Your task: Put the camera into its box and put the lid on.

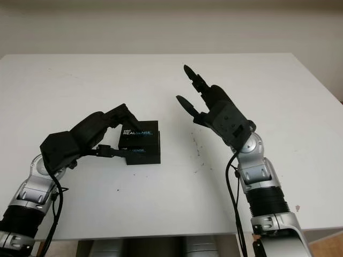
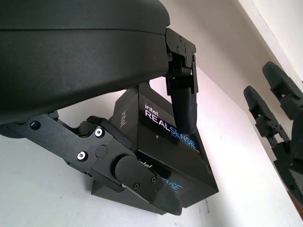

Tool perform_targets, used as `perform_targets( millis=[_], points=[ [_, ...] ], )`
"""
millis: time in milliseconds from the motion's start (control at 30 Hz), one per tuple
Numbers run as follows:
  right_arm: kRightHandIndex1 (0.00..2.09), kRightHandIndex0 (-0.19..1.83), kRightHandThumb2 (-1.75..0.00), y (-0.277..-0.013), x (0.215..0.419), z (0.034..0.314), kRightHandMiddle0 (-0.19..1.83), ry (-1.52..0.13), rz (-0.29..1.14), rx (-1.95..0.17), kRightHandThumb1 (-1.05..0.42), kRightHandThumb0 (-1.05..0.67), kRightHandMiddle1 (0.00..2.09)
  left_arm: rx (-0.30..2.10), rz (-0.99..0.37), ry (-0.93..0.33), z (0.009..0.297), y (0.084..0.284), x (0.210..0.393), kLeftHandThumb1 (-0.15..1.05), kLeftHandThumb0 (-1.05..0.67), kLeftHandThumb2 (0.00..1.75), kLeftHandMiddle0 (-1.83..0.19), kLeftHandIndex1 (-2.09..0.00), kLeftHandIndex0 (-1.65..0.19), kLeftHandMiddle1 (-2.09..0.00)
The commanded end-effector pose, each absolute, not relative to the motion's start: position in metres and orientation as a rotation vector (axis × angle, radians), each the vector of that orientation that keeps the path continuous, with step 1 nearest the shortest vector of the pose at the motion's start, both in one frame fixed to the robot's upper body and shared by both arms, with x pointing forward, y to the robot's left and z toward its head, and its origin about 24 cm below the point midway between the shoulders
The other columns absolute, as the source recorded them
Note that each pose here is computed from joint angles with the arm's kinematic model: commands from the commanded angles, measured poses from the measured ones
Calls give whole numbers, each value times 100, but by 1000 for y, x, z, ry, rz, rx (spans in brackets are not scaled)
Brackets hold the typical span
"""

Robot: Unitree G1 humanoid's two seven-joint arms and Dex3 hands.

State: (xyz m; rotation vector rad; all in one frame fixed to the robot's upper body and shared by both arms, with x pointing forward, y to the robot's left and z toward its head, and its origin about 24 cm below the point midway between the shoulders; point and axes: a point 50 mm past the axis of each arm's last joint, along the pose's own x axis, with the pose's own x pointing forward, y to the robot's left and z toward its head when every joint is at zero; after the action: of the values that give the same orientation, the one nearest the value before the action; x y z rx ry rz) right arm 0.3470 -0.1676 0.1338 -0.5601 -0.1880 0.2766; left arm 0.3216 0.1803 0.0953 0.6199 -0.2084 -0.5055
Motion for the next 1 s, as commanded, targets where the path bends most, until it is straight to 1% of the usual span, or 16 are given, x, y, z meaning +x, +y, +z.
perform_targets(
  millis=[0,200,400,467,767,900,967],
  points=[
    [6,0,-53,-170,346,142,1,-222,266,-567,-105,-72,6,634,-498,-184,89,179,324,100,-14,5,-20,-155,-13,-147],
    [6,0,-53,-170,346,141,2,-225,267,-565,-105,-72,6,647,-486,-185,85,179,326,100,-12,5,-20,-152,-14,-147],
    [5,0,-53,-169,346,140,1,-215,269,-568,-105,-73,5,641,-482,-186,82,177,327,99,-11,5,-20,-157,-16,-152],
    [5,0,-54,-169,347,139,1,-210,266,-574,-105,-74,5,626,-484,-175,81,175,327,100,-11,5,-20,-157,-16,-151],
    [5,-1,-53,-170,346,138,1,-204,271,-549,-105,-73,5,597,-500,-157,80,167,328,100,-13,5,-22,-148,-17,-139],
    [5,-2,-53,-170,346,139,0,-204,276,-559,-105,-74,5,599,-504,-156,84,164,329,101,-14,6,-20,-147,-15,-138],
    [5,-1,-54,-169,346,138,0,-207,278,-561,-105,-73,5,594,-506,-161,86,161,330,101,-16,5,-18,-150,-14,-143]
  ],
)
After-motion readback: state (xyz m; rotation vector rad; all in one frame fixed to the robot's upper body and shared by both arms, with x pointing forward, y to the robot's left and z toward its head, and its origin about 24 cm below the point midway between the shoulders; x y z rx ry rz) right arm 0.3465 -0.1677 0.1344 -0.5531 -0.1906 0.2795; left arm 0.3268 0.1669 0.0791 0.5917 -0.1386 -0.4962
